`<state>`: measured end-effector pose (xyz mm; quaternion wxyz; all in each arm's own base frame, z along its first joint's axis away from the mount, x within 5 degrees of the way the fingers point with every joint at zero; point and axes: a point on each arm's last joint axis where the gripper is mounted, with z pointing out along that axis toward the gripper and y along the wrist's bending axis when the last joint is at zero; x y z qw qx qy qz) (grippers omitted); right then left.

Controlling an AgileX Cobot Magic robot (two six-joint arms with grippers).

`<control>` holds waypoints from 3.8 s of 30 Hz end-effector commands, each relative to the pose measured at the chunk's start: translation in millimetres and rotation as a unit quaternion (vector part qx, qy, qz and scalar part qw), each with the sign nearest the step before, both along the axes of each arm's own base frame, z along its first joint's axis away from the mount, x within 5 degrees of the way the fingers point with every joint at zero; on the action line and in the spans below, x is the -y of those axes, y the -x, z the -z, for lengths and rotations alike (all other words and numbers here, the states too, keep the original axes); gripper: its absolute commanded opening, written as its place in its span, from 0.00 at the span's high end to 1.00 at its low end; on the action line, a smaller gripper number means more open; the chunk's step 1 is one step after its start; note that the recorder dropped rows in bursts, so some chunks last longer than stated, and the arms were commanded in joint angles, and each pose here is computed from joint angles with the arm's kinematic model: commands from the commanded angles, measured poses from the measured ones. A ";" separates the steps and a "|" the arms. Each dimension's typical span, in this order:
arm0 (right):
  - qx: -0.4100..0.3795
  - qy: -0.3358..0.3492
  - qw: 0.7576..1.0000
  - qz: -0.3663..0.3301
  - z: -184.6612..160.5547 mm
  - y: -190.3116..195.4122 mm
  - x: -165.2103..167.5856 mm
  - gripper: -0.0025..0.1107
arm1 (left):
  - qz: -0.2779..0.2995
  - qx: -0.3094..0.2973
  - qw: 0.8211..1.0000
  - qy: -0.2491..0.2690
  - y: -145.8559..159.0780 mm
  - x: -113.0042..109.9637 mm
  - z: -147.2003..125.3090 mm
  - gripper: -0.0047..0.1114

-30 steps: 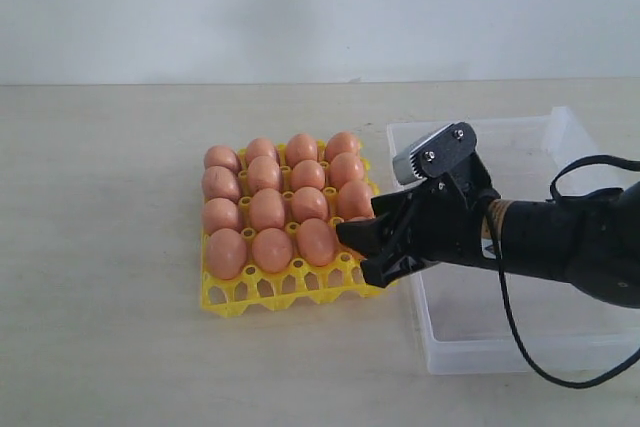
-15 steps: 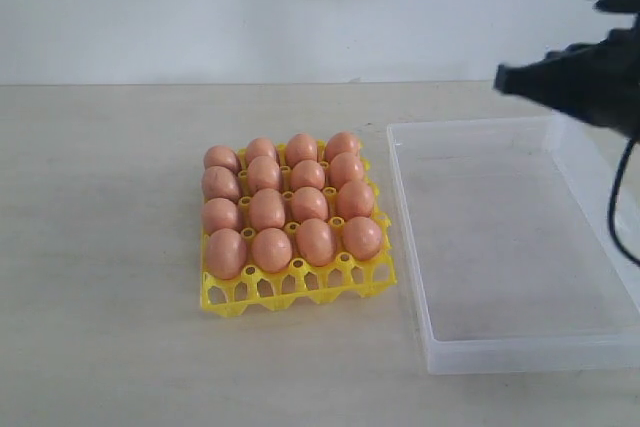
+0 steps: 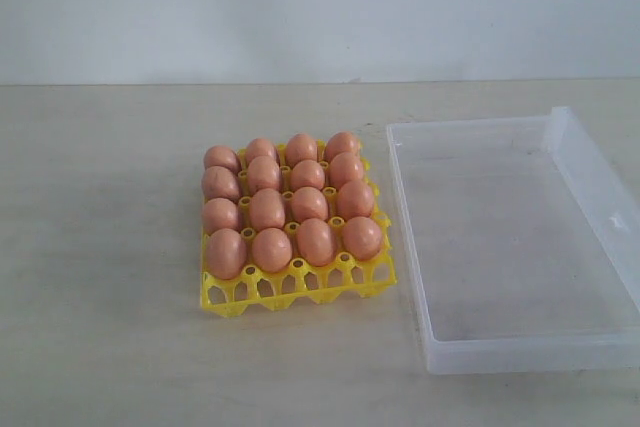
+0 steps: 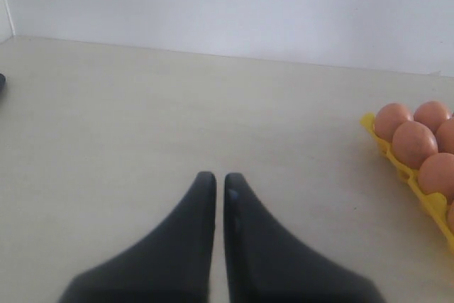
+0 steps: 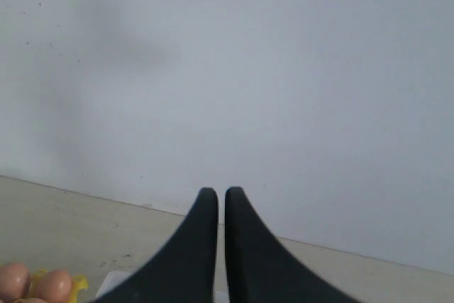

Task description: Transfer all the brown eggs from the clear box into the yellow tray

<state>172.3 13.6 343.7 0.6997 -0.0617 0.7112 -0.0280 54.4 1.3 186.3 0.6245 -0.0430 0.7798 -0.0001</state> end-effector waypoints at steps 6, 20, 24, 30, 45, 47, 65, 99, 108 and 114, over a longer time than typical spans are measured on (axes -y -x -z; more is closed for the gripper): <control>0.009 0.000 1.000 -0.009 11.3 30.6 2.1 0.98 | 0.000 0.000 1.000 -0.002 0.1 0.0 1.1 0.92; -0.043 -0.092 0.978 -0.181 12.7 101.2 -22.2 0.98 | 0.000 0.000 1.000 -0.002 0.1 0.0 1.1 0.92; -0.134 -0.070 0.963 -0.222 28.8 107.3 -29.6 0.98 | 0.000 0.000 1.000 -0.002 0.1 0.0 1.1 0.92; -0.209 -0.064 0.951 -0.217 41.5 111.7 -28.9 0.98 | 0.000 0.000 1.000 -0.002 0.1 0.0 1.1 0.92; 0.005 -0.136 0.989 0.064 139.6 116.0 17.3 0.98 | -0.001 0.000 1.000 -0.002 0.1 -0.1 1.1 0.92; -0.097 -0.158 0.979 0.083 158.4 118.1 16.5 0.98 | -0.001 0.002 1.000 -0.002 0.0 -0.2 0.6 0.92; -0.122 -0.162 0.975 0.087 163.1 119.3 16.4 0.98 | -0.002 0.007 1.000 -0.002 -0.2 -0.3 -0.2 0.92; -0.122 -0.164 0.975 0.087 163.1 119.3 16.4 0.98 | 0.004 -0.022 1.000 -0.007 1.0 0.6 4.8 0.92; -0.122 -0.164 0.975 0.087 163.1 119.3 16.4 0.98 | 0.004 -0.022 1.000 -0.007 1.0 0.6 4.8 0.92; -0.122 -0.164 0.975 0.087 163.1 119.3 16.4 0.98 | 0.004 -0.022 1.000 -0.007 1.0 0.6 4.8 0.92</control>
